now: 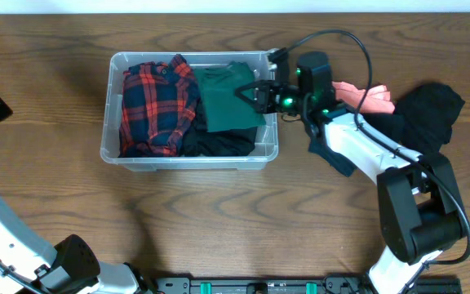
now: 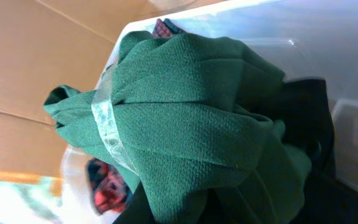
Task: Pack container
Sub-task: 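Carry the green cloth with the right gripper over the bin, then release the green cloth into the bin and lift the right gripper away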
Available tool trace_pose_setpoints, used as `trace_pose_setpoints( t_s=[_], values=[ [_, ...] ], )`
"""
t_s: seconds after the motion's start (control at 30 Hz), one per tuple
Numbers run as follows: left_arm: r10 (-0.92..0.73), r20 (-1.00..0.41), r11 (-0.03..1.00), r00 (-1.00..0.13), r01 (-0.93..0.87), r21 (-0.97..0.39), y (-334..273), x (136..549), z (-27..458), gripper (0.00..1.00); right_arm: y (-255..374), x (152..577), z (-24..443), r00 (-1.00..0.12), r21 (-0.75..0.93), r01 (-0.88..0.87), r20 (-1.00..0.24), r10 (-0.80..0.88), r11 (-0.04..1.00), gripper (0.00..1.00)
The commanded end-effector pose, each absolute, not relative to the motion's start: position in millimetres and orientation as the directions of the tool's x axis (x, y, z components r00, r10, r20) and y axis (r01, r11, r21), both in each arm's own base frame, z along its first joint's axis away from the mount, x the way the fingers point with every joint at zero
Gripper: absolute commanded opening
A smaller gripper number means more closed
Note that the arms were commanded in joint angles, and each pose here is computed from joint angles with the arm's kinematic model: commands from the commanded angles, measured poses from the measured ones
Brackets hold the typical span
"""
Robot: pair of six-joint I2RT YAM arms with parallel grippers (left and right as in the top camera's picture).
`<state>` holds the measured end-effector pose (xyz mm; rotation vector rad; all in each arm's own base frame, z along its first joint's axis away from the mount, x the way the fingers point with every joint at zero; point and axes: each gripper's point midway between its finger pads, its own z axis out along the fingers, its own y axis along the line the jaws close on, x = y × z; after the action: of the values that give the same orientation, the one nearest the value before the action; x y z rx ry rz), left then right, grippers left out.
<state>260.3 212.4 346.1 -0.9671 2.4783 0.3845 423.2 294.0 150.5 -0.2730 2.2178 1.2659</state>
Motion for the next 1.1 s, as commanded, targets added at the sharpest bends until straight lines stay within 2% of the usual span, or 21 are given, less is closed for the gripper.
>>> trace_pose_setpoints(
  t_s=[0.0, 0.1, 0.17, 0.43, 0.5, 0.53, 0.6, 0.63, 0.7, 0.87, 0.93, 1.07],
  values=[
    [-0.578, -0.509, 0.701, -0.638, -0.707, 0.092, 215, 258, 348, 0.98, 302, 443, 170, -0.689, 0.533, -0.538, -0.724, 0.023, 0.654, 0.01],
    [-0.578, -0.509, 0.701, -0.638, -0.707, 0.092, 215, 258, 348, 0.98, 291, 455, 164, -0.674, 0.422, -0.465, -0.739, -0.002, 0.778, 0.01],
    [-0.578, -0.509, 0.701, -0.638, -0.707, 0.092, 215, 258, 348, 0.98, 288, 460, 164, -0.647, 0.366, -0.452, -0.762, -0.017, 0.813, 0.01],
    [-0.578, -0.509, 0.701, -0.638, -0.707, 0.092, 215, 258, 348, 0.98, 273, 471, 140, -0.663, 0.318, -0.378, -0.749, -0.015, 0.87, 0.02],
    [-0.578, -0.509, 0.701, -0.638, -0.707, 0.092, 215, 258, 348, 0.98, 274, 471, 135, -0.669, 0.317, -0.376, -0.743, -0.018, 0.871, 0.08],
    [-0.578, -0.509, 0.701, -0.638, -0.707, 0.092, 215, 258, 348, 0.98, 274, 471, 135, -0.666, 0.312, -0.38, -0.746, -0.023, 0.871, 0.15],
    [-0.578, -0.509, 0.701, -0.638, -0.707, 0.092, 215, 258, 348, 0.98, 276, 473, 140, -0.645, 0.295, -0.403, -0.763, -0.041, 0.866, 0.48],
    [-0.578, -0.509, 0.701, -0.638, -0.707, 0.092, 215, 258, 348, 0.98, 279, 473, 144, -0.635, 0.286, -0.415, -0.771, -0.05, 0.863, 0.57],
    [-0.578, -0.509, 0.701, -0.638, -0.707, 0.092, 215, 258, 348, 0.98, 281, 475, 153, -0.624, 0.272, -0.431, -0.778, -0.067, 0.86, 0.62],
    [-0.578, -0.509, 0.701, -0.638, -0.707, 0.092, 215, 258, 348, 0.98, 279, 477, 194, -0.628, 0.264, -0.433, -0.774, -0.078, 0.862, 0.62],
    [-0.578, -0.509, 0.701, -0.638, -0.707, 0.092, 215, 258, 348, 0.98, 275, 478, 214, -0.628, 0.263, -0.427, -0.775, -0.075, 0.865, 0.55],
    [-0.578, -0.509, 0.701, -0.638, -0.707, 0.092, 215, 258, 348, 0.98, 262, 479, 244, -0.632, 0.263, -0.407, -0.772, -0.062, 0.875, 0.32]
  ],
)
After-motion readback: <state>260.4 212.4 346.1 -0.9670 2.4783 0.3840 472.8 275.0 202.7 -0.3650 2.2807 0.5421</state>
